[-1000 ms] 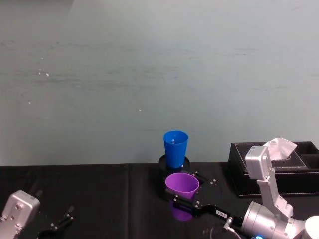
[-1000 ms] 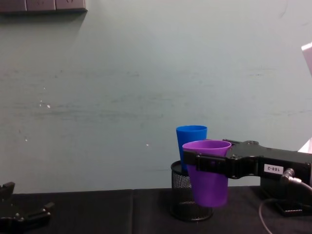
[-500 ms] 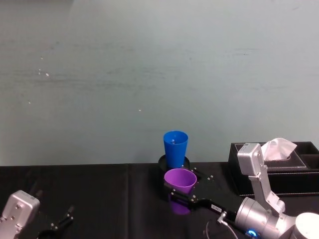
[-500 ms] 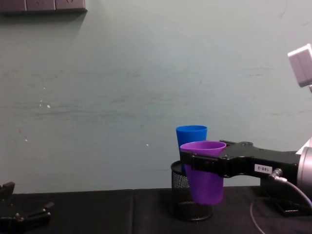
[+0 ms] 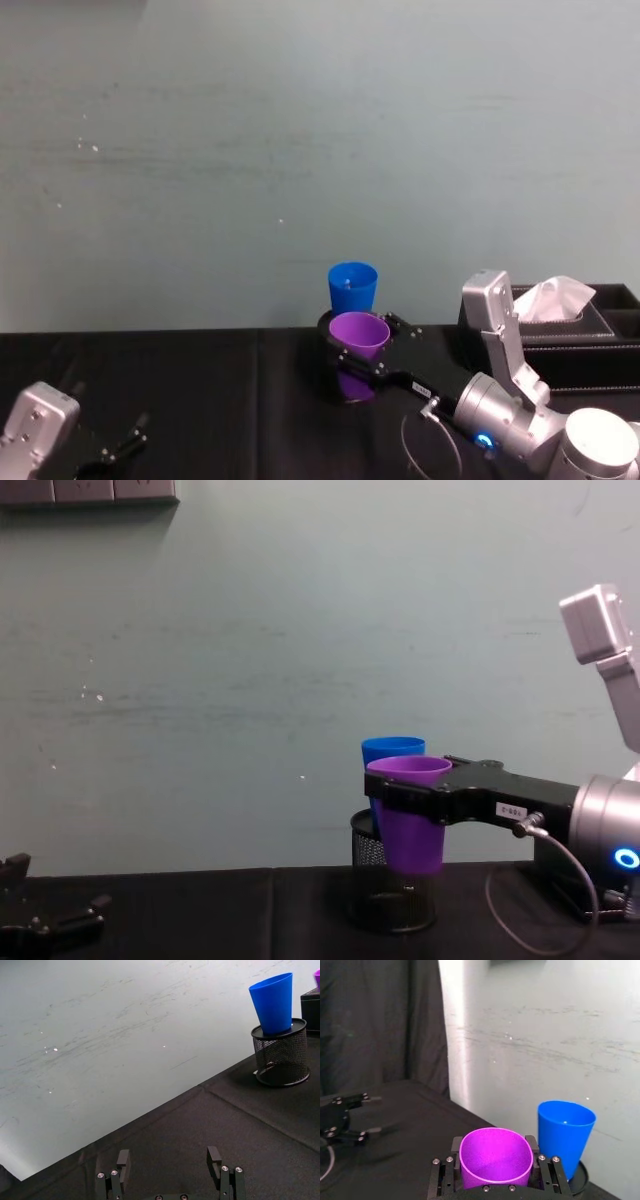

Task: Pick up one cup with a gripper and tap it against the other cup.

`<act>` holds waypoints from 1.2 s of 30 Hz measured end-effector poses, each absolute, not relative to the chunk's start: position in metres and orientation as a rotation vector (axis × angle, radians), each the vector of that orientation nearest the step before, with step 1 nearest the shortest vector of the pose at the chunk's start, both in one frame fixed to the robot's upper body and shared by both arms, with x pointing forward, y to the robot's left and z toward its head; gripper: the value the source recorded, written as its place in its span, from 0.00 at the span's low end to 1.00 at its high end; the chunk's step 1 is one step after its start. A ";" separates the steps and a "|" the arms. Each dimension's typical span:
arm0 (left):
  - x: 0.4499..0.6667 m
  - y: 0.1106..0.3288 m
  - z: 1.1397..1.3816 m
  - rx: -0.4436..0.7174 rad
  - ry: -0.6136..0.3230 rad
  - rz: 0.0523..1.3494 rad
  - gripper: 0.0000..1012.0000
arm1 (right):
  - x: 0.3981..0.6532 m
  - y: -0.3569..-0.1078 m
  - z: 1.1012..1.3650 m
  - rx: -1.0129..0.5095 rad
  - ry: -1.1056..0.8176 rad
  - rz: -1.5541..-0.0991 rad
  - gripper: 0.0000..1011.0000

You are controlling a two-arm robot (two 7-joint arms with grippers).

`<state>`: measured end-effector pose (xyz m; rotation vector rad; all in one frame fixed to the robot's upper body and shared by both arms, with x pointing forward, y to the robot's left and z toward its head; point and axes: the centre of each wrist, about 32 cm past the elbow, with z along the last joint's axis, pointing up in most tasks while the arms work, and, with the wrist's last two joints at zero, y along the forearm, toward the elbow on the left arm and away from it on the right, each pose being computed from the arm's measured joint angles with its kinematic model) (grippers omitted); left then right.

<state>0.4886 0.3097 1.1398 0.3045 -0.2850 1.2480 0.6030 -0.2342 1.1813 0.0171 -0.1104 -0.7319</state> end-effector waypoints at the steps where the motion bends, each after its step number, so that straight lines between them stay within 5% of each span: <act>1: 0.489 0.310 1.140 0.305 -0.285 1.248 0.99 | 0.605 -0.234 1.181 0.018 -0.110 -0.736 0.75; 36: 0.489 0.310 1.140 0.304 -0.285 1.248 0.99 | 0.646 -0.224 1.176 0.044 -0.051 -0.767 0.75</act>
